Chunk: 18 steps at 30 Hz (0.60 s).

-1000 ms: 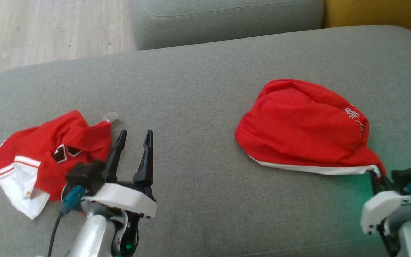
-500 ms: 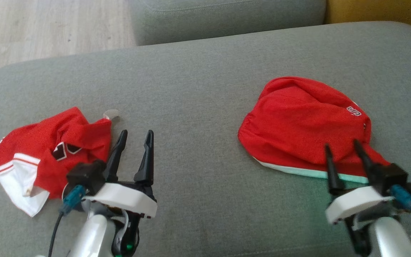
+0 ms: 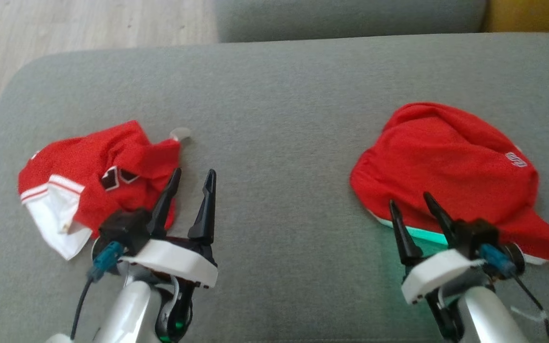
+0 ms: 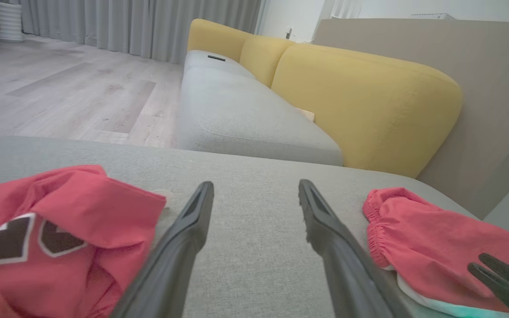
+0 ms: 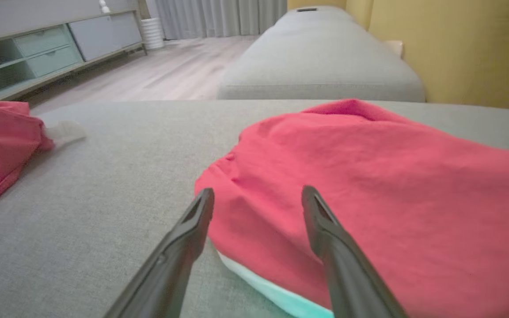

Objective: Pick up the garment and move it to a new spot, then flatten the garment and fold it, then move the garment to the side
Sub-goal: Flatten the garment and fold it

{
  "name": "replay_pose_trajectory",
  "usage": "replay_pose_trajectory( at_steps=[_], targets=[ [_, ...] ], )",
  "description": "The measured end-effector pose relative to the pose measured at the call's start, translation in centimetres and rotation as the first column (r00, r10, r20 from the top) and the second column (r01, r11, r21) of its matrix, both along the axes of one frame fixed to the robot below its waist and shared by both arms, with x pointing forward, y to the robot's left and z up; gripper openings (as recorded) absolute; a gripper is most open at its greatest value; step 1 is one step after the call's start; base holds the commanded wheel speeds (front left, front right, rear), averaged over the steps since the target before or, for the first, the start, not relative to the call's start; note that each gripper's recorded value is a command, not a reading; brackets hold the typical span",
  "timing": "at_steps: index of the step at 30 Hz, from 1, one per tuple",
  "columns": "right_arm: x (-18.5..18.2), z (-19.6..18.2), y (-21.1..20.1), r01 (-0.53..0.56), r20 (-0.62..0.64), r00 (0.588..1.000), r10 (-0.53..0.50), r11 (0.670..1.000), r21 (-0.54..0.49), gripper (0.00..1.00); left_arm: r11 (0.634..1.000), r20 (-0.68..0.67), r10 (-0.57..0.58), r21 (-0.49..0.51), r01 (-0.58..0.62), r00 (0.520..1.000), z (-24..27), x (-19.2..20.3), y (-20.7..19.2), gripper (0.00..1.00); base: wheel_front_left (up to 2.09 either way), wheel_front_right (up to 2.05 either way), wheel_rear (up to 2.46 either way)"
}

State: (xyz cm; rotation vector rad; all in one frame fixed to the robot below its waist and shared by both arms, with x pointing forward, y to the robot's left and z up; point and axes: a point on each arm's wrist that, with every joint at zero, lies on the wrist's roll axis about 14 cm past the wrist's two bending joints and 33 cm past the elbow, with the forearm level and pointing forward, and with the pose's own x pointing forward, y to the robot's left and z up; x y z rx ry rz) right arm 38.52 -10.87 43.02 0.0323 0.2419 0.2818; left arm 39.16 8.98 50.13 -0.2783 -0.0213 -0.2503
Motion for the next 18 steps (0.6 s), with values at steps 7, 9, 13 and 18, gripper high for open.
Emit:
replay_pose_trajectory(
  at_steps=[7,9,13,18],
  targets=[
    [2.1,-0.9,3.6,-0.126,-0.020,0.992,0.125,0.991,-0.043,1.00,0.999,-0.026,0.041,0.005,-0.041,0.999,-0.8,-0.3,1.4,1.00,0.00,0.00,0.00],
    [2.3,-1.7,4.1,-0.155,-0.039,0.988,0.153,0.986,-0.061,1.00,0.999,-0.030,0.047,0.006,-0.047,0.998,-1.0,-0.3,1.6,1.00,0.00,0.00,0.00],
    [2.2,-3.9,4.0,-0.183,-0.103,0.980,0.173,0.978,-0.103,1.00,0.998,-0.029,0.062,0.006,-0.062,0.998,-0.9,-0.1,2.2,1.00,0.00,0.00,0.00],
    [2.8,-5.0,3.8,-0.181,-0.133,0.977,0.165,0.977,-0.115,0.56,0.997,-0.042,0.083,0.003,-0.083,0.996,-1.3,-0.2,2.7,1.00,0.00,0.00,0.00]
  ],
)
